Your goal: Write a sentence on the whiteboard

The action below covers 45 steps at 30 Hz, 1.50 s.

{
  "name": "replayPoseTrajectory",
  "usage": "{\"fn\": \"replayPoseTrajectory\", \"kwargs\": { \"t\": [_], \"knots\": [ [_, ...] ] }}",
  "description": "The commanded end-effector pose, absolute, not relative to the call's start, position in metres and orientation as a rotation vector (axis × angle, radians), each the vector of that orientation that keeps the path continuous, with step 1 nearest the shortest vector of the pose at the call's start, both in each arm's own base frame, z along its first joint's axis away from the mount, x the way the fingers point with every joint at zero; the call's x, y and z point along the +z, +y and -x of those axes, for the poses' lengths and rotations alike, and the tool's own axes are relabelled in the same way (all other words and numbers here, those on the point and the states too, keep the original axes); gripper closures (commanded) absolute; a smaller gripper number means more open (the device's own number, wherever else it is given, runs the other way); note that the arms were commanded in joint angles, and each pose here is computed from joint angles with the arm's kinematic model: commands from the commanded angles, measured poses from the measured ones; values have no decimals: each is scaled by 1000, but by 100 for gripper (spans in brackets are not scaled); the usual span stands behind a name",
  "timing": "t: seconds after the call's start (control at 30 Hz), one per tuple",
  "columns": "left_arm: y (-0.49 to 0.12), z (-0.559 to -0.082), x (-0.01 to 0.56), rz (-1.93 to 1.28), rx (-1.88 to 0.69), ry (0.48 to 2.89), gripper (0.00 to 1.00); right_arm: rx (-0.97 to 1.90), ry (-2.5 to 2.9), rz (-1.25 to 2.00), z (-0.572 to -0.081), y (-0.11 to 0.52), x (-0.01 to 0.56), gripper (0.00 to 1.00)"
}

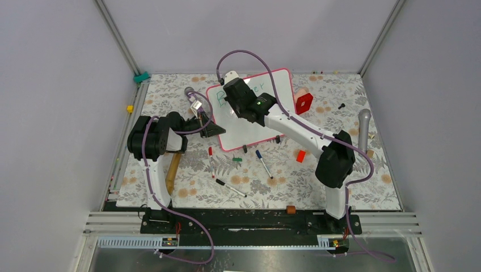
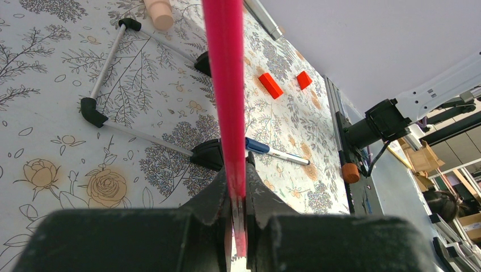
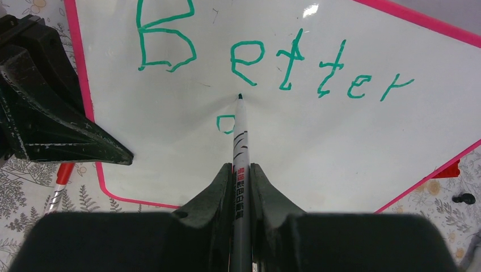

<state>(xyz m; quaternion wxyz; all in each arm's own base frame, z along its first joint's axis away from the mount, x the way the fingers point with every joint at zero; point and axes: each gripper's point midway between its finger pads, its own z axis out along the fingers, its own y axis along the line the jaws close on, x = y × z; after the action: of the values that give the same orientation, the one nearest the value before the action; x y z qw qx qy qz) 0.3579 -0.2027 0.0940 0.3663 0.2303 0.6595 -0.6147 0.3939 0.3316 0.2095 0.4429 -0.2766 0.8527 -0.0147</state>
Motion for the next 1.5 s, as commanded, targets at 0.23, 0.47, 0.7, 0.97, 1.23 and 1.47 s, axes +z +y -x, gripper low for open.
{"fn": "replayPoseTrajectory", "kwargs": {
  "t": [0.23,0.47,0.7,0.97,1.23,1.47],
  "knots": [
    [-209,-331,83,-817,-1615,1629,100,-80,2109,668,-396,326,211,100],
    [-209,-332,83,-818,-1613,1628,100,-66,2123,673,-390,322,208,100],
    [-209,-332,83,-819,-1611,1626,100,-62,2147,686,-384,320,201,100],
    [-209,-331,83,-819,-1613,1627,100,-45,2179,706,-375,317,189,100],
    [-208,-332,83,-818,-1612,1627,100,-9,2218,712,-364,316,181,100],
    [-209,-332,84,-819,-1612,1627,100,-11,2200,700,-363,312,196,100]
  ]
}}
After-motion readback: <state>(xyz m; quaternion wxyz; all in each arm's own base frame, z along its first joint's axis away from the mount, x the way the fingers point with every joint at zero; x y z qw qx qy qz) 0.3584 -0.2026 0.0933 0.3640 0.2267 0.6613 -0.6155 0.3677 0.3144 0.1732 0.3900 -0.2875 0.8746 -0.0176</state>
